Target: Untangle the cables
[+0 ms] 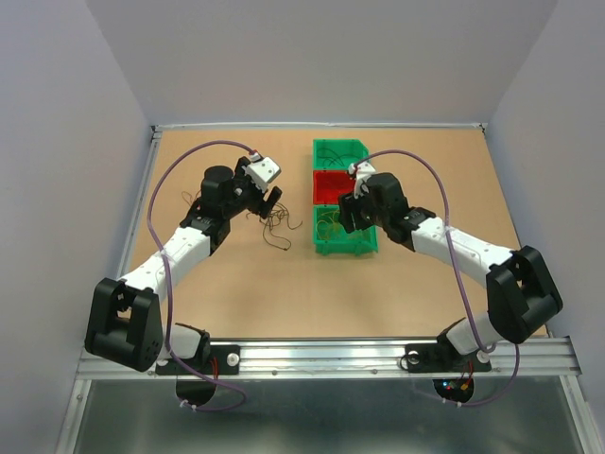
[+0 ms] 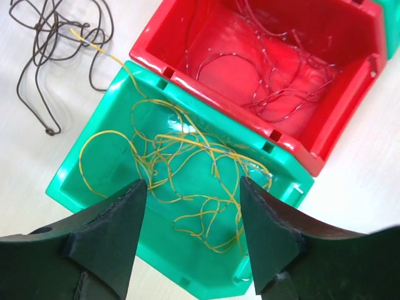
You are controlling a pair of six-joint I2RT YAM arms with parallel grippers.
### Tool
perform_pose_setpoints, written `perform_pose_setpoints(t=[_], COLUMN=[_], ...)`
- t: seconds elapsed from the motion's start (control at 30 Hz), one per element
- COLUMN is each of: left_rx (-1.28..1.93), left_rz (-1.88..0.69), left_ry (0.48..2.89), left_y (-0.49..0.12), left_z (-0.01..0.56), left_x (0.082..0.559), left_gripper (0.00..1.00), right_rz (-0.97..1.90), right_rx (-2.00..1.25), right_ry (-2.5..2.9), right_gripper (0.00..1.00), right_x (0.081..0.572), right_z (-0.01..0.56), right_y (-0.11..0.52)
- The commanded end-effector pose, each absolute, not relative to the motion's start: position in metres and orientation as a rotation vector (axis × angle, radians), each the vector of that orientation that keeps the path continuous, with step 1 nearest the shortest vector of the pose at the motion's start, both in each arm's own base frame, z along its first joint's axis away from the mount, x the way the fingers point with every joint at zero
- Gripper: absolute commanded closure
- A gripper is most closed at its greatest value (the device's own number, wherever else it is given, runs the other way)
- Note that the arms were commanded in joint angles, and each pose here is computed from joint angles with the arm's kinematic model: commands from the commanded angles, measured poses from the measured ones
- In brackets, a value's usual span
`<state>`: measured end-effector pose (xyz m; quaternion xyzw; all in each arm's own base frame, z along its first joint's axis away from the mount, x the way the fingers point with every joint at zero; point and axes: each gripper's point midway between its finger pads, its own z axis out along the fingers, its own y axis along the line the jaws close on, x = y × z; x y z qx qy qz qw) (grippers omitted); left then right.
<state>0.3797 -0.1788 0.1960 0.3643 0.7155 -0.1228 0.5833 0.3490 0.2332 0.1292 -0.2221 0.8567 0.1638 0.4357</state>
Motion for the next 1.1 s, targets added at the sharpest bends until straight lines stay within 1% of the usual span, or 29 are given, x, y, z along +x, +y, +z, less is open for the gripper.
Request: perform_pose_setpoints(t=[0.0, 0.17, 0.3, 0.5, 0.53, 0.63, 0.7, 0.73, 0.77, 0.83, 0.87, 0.97, 1.03, 1.07], left_rx=[0.860, 0.861, 0.862, 0.869, 0.868, 0.870, 0.872, 0.872, 0.872, 0.873, 0.873, 0.877, 0.874, 0.874], left_rz=[-0.283, -0.287, -0.285, -0.287, -0.286, -0.285, -0.285, -0.286, -0.286, -0.287, -0.285, -0.287, -0.285, -0.285], left_ry=[1.631, 1.631, 1.628, 1.635, 1.637, 1.637, 1.635, 1.633, 1.633, 1.634, 1.632, 1.636, 1.640, 1.637], left_y=[-0.182, -0.183, -0.183, -0.184, -0.184, -0.184, -0.184, -0.184, -0.184, -0.184, -0.184, -0.184, -0.184, -0.184], left_z=[0.205, 0.205, 0.206, 0.203, 0.202, 0.202, 0.202, 0.203, 0.203, 0.202, 0.203, 0.201, 0.200, 0.202], left_x=[0.380, 0.379, 0.378, 0.380, 0.380, 0.380, 0.379, 0.379, 0.379, 0.379, 0.380, 0.380, 0.380, 0.380], left_gripper=[0.16, 0.16, 0.16, 0.16, 0.16, 0.16, 0.16, 0.16, 0.16, 0.16, 0.16, 0.16, 0.16, 0.16], right_rz=[0.432, 0.404, 0.392, 0.385, 0.393, 0.431, 0.447, 0.455, 0.462, 0.480, 0.482, 0.481, 0.471, 0.470], right_rx=[-0.496, -0.448, -0.446, -0.491, -0.504, -0.532, -0.540, -0.544, -0.549, -0.558, -0.564, -0.580, -0.590, -0.595], right_ry=[2.009, 1.999, 1.959, 1.965, 1.973, 1.988, 2.004, 2.007, 2.014, 2.013, 2.020, 2.025, 2.035, 2.037], right_gripper=[0.33, 0.33, 0.31, 0.27, 0.30, 0.34, 0.38, 0.42, 0.50, 0.56, 0.63, 0.67, 0.69, 0.71], right_x=[0.361, 0.375, 0.377, 0.384, 0.386, 0.384, 0.381, 0.379, 0.377, 0.374, 0.374, 0.376, 0.381, 0.382], right_z=[0.159, 0.161, 0.167, 0.157, 0.153, 0.146, 0.140, 0.139, 0.137, 0.137, 0.134, 0.129, 0.123, 0.122], right_y=[0.241, 0.241, 0.240, 0.246, 0.249, 0.257, 0.259, 0.259, 0.260, 0.261, 0.262, 0.265, 0.266, 0.268])
